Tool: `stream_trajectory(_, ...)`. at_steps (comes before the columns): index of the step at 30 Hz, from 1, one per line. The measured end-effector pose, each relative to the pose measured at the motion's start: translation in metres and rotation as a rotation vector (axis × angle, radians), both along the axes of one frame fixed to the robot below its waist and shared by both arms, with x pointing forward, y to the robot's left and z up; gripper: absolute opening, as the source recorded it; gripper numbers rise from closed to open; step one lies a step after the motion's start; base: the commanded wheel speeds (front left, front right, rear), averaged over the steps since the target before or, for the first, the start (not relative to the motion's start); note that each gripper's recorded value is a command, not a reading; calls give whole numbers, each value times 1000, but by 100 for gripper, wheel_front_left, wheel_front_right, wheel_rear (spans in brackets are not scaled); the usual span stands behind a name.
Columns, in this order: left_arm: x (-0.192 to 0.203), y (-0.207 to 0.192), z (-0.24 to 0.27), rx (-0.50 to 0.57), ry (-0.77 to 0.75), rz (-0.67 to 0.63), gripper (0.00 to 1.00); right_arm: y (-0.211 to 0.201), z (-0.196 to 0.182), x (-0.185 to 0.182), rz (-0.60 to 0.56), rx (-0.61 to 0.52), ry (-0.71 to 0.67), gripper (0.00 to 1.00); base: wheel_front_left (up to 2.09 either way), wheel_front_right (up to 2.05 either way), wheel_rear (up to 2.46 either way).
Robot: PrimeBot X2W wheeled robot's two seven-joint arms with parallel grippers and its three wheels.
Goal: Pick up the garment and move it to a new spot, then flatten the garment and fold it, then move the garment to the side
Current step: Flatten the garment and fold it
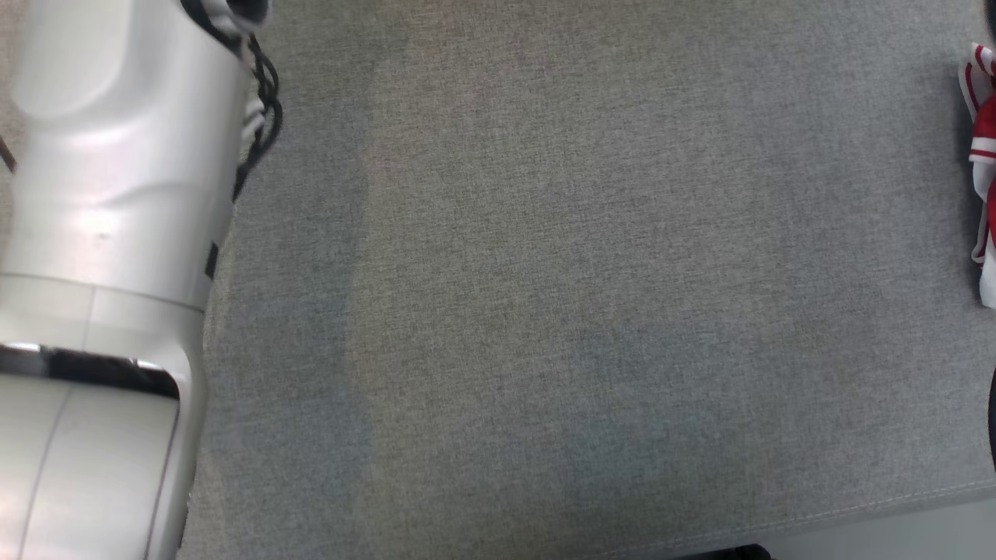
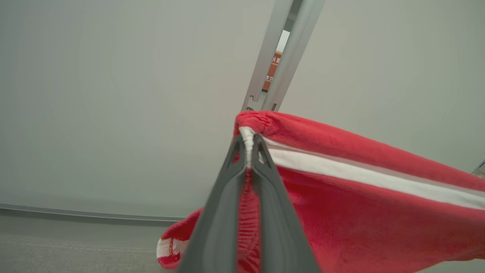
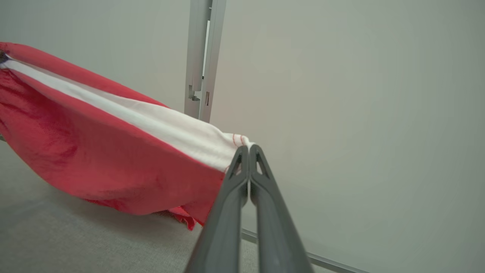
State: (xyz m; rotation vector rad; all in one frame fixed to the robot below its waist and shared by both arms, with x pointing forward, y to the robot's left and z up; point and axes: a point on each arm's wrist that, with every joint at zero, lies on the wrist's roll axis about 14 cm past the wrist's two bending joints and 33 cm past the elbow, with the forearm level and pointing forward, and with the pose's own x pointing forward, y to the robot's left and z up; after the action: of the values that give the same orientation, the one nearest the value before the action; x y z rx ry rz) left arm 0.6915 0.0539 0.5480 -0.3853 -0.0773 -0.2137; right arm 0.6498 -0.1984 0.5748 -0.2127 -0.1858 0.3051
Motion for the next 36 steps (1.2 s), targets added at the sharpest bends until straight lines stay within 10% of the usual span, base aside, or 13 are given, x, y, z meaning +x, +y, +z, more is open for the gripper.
stream_trajectory(10, -76, 10, -79, 9, 162, -50, 0, 17, -89, -67, 56, 31, 246, 0, 0, 0, 0)
stream_trajectory(36, -290, 31, -101, 306, 185, -244, 0, 36, -125, -242, 243, -103, 548, 0, 0, 0, 0)
